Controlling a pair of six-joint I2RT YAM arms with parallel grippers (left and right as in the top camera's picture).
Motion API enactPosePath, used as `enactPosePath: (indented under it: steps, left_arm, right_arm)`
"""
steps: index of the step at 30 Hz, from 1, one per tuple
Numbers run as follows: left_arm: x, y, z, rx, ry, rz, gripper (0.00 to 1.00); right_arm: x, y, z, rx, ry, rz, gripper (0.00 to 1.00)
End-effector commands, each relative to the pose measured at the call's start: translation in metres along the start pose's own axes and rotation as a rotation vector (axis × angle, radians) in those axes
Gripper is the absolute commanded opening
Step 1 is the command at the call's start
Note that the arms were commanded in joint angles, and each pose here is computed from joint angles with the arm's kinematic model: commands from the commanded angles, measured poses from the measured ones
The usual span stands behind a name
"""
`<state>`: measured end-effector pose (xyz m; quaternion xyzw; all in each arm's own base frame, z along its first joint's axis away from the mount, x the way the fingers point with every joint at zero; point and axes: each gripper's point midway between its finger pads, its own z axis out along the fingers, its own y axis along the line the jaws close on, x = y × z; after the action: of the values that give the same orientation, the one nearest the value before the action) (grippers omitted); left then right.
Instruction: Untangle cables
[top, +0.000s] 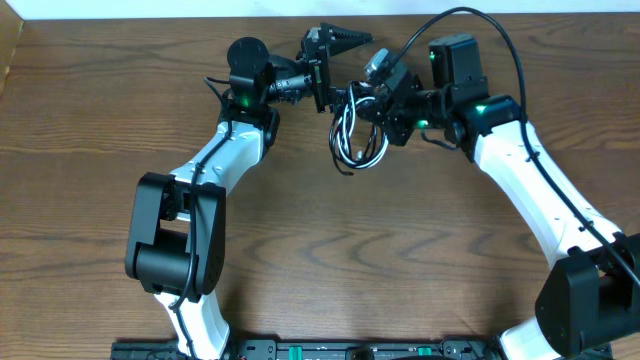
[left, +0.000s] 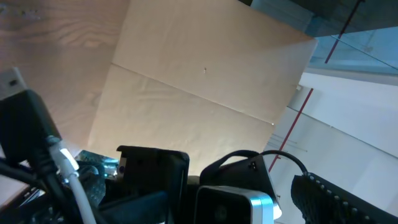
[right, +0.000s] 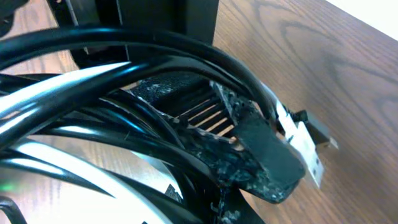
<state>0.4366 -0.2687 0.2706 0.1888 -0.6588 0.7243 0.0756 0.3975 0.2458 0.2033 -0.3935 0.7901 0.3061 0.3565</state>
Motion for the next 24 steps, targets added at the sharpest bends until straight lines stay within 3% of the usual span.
enactPosePath:
  steps: [1, 4, 8, 10, 11, 12, 13, 17, 21, 24]
  left_arm:
    - [0.012, -0.016, 0.001, 0.016, 0.013, -0.020, 0.91]
    - [0.012, -0.017, 0.001, 0.018, 0.010, -0.020, 0.70]
    - [0.010, -0.018, 0.001, 0.024, -0.001, -0.022, 0.54]
    - [0.006, -0.019, 0.000, 0.034, -0.021, -0.027, 0.32]
    - [0.005, -0.019, 0.000, 0.037, -0.026, -0.027, 0.27]
    - [0.002, -0.021, 0.000, 0.047, -0.042, -0.026, 0.14]
    - [-0.001, -0.023, 0.000, 0.057, -0.057, -0.026, 0.08]
    - [-0.009, -0.027, -0.006, 0.075, -0.093, -0.013, 0.08]
    - [-0.022, -0.033, -0.027, 0.072, -0.139, 0.231, 0.07]
    - [-0.024, -0.032, -0.043, 0.042, -0.122, 0.427, 0.07]
  right_arm:
    - [0.000, 0.008, 0.003, -0.045, -0.001, 0.050, 0.01]
    - [0.002, 0.010, 0.003, -0.051, 0.008, 0.091, 0.01]
    - [0.007, 0.012, 0.002, -0.060, 0.028, 0.109, 0.01]
    - [0.011, 0.014, 0.002, -0.067, 0.044, 0.123, 0.01]
    - [0.012, 0.016, 0.002, -0.077, 0.046, 0.128, 0.01]
    - [0.012, 0.020, 0.002, -0.099, 0.046, 0.134, 0.01]
    - [0.012, 0.024, 0.001, -0.120, 0.044, 0.139, 0.01]
    - [0.014, 0.030, 0.000, -0.147, 0.055, 0.205, 0.01]
    - [0.027, 0.020, -0.006, -0.100, 0.107, 0.455, 0.01]
    - [0.051, -0.003, -0.014, 0.043, 0.174, 0.694, 0.01]
